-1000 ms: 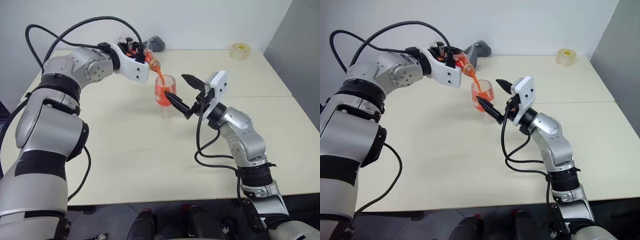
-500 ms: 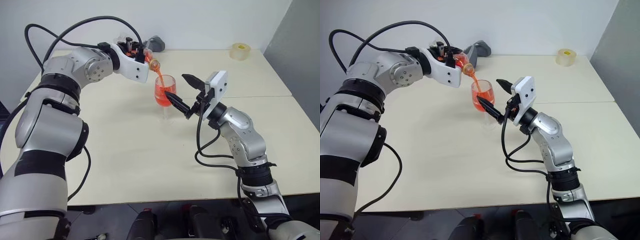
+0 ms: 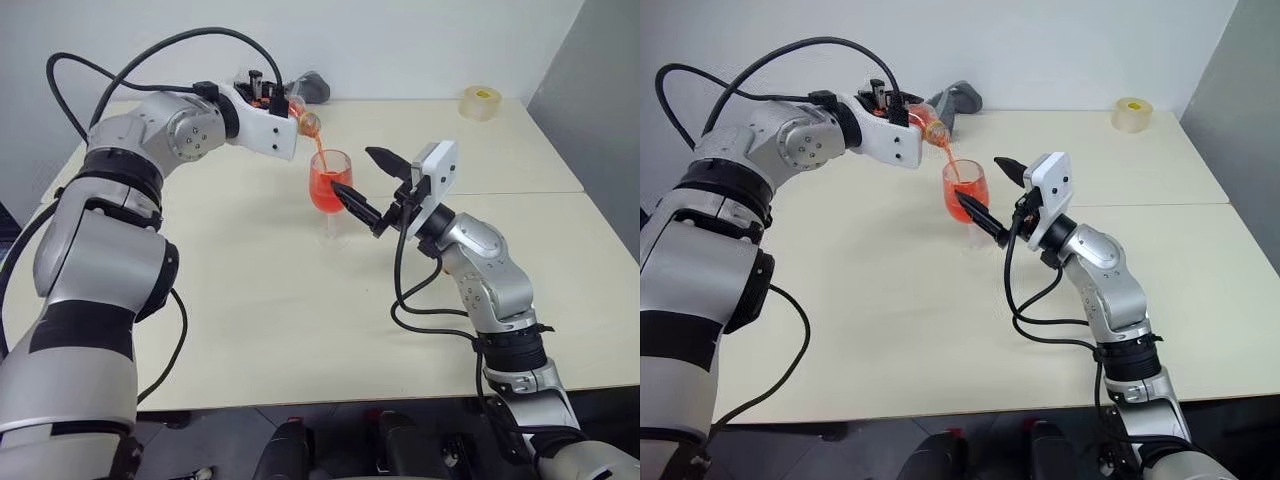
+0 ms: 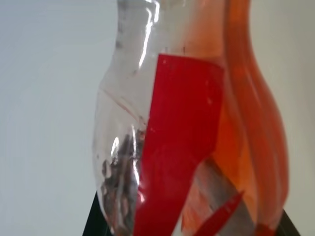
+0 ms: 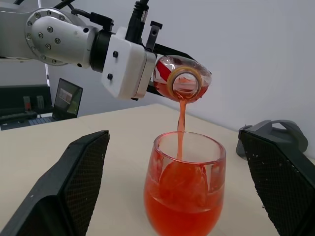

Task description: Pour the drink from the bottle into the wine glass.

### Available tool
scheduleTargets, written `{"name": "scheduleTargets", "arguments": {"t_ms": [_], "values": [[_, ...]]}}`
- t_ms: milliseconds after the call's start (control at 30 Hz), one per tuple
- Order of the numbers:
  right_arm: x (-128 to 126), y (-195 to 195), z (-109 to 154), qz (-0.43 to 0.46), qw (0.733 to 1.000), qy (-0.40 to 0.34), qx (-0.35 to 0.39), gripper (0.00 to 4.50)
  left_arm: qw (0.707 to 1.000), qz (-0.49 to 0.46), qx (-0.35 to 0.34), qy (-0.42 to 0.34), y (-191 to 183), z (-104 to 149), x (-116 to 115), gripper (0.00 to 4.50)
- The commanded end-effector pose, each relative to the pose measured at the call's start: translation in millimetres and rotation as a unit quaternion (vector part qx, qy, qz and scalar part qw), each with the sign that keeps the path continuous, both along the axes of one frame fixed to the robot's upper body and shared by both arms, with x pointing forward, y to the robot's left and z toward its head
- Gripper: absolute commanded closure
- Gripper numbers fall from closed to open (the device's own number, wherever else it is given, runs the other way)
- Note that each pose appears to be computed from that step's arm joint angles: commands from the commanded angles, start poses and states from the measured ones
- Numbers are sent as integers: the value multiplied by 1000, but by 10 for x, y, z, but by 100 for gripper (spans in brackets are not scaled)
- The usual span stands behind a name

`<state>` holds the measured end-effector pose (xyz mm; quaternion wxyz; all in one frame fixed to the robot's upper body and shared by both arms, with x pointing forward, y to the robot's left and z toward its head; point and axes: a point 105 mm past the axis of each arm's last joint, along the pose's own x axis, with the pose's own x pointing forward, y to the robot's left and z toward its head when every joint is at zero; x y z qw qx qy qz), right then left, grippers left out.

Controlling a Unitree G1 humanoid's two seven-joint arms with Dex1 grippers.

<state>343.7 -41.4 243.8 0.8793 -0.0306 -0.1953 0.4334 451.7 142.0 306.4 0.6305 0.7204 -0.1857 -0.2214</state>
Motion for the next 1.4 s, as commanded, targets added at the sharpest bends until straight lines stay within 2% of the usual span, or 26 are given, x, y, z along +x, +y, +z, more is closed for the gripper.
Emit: {"name": "scheduleTargets", "arguments": {"t_ms": [33, 200, 333, 433, 633, 800, 933, 1000, 1167, 1400], "values": [[-26, -12, 136, 1, 1000, -28, 3, 0, 993, -3, -108, 37, 28, 144, -14, 324], [-33, -1, 130, 3, 1000, -29, -1, 0, 968, -27, -220, 118, 40, 156, -43, 324], [-54, 15, 121, 7, 1000, -30, -3, 0, 919, -62, -350, 171, 97, 251, -69, 324], [-69, 15, 109, 8, 1000, -28, -2, 0, 890, -71, -411, 184, 171, 296, -67, 324], [-185, 20, 8, 20, 999, -26, -24, 0, 815, -17, -555, 166, 643, 224, 11, 324], [-439, 1, -269, 57, 996, -6, -70, 0, 733, 66, -659, 157, 1202, -287, 6, 324], [-677, 38, -485, 105, 989, 4, -105, 0, 673, 154, -712, 129, 1698, -715, -117, 324], [-729, 36, -507, 113, 988, 4, -107, 0, 660, 173, -720, 127, 1802, -855, -181, 324], [-832, 51, -600, 136, 985, 15, -109, 0, 659, 201, -714, 122, 1890, -1166, -325, 324], [-829, 124, -598, 135, 986, 22, -95, 0, 652, 172, -729, 117, 1796, -1236, -368, 324]]}}
